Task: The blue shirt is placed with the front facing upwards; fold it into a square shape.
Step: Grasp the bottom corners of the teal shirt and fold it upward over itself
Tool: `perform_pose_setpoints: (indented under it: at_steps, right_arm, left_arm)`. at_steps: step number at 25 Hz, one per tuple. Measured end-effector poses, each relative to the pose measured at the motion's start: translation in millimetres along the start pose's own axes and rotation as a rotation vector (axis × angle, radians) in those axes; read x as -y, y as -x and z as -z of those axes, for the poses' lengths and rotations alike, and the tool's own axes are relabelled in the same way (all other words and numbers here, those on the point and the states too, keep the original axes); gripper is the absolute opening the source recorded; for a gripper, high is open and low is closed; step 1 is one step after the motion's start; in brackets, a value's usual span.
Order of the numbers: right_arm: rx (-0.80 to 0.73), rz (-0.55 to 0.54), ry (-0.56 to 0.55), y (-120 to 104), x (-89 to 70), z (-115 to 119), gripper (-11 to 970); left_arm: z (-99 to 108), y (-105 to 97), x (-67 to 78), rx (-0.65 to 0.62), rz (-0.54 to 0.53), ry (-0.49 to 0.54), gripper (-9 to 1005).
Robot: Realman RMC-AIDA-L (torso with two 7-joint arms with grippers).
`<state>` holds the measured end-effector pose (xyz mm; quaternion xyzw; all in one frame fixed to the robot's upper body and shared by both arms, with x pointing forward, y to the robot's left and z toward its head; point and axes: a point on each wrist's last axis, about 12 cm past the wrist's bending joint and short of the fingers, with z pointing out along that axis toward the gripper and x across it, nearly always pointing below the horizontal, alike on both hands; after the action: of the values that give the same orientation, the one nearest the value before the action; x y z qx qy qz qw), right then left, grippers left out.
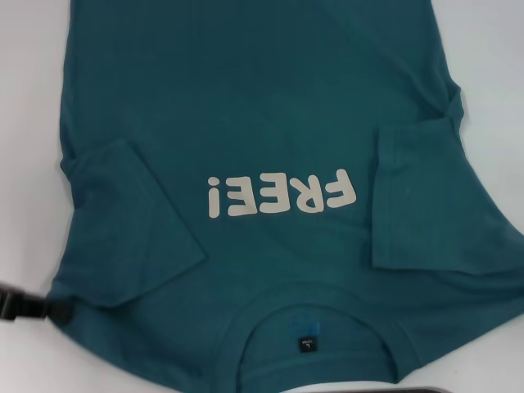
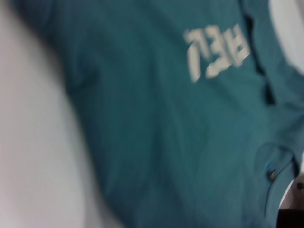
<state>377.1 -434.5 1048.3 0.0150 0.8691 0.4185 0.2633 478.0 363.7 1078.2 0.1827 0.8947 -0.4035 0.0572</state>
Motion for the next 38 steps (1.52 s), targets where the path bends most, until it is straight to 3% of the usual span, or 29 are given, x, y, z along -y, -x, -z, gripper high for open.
perform_pose_setpoints:
  at_steps: [9,12,17,23,26,38]
  right_arm:
    - [0.027,0.087,0.050,44,-9.6,-26,30]
    - [0.038,0.128,0.067,64,-15.6,-40,30]
    - [0.073,0.206,0.078,103,-27.9,-66,29]
    - [0.141,0.291,0.066,151,-45.1,-95,29]
    - [0.164,0.312,0.051,164,-49.6,-103,29]
    - [0.269,0.421,-0.028,222,-78.1,-144,29]
  left_arm:
    - [3,52,11.5,0.148,-0.133,-0.003,0]
    - [2,81,17.4,0.202,-0.177,0.027,0]
    - [3,110,23.5,0.272,-0.200,0.062,0]
    - [9,146,27.9,0.390,-0.200,0.130,-1]
    - [16,165,29.0,0.475,-0.190,0.177,-1]
    - [29,207,29.7,0.680,-0.167,0.277,-1]
